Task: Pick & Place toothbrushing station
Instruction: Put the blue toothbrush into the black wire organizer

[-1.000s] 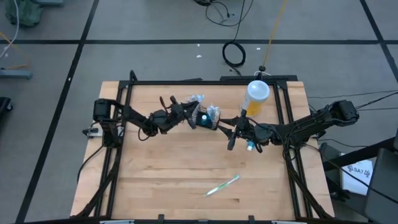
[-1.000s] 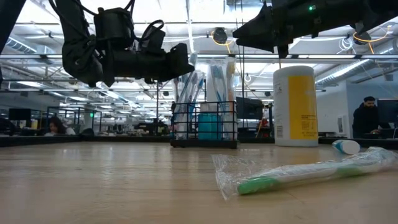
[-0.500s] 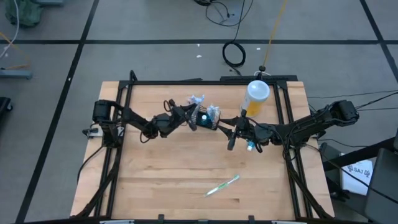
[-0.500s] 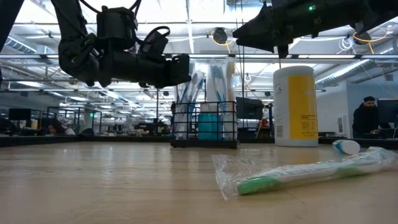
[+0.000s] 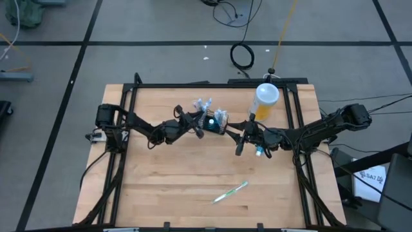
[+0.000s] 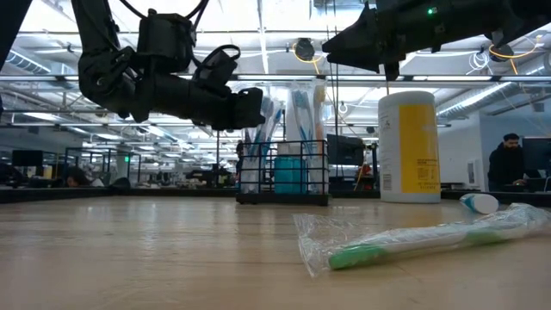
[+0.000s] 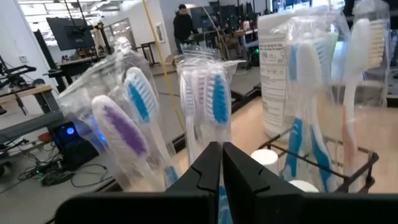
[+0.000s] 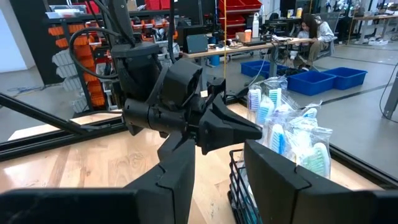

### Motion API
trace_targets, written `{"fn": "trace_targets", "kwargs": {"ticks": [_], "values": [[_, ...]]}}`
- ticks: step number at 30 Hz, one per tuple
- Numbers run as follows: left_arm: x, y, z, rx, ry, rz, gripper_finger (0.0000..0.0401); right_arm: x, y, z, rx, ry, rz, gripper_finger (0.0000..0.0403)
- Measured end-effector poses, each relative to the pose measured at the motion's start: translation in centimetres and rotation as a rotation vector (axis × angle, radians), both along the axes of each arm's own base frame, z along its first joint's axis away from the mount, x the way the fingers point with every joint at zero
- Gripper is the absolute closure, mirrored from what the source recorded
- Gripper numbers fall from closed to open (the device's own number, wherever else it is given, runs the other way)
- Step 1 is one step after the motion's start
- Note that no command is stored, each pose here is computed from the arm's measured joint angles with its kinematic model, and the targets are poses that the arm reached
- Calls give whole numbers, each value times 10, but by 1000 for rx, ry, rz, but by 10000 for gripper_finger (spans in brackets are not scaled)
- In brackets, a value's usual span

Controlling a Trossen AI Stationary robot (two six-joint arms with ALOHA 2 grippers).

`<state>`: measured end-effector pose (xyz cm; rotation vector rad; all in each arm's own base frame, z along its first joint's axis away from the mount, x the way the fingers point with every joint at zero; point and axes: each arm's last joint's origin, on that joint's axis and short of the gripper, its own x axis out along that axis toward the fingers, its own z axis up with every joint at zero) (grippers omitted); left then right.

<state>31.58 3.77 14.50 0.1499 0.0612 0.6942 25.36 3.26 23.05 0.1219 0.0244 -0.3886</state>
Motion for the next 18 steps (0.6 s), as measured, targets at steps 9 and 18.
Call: {"fn": "trace_targets", "kwargs": {"ticks": [9, 18], "values": [[0, 0, -1, -1, 10, 0, 386, 0, 0, 0, 0, 0, 0, 273], [0, 0, -1, -6, 7, 4, 388, 0, 0, 0, 0, 0, 0, 273]]}}
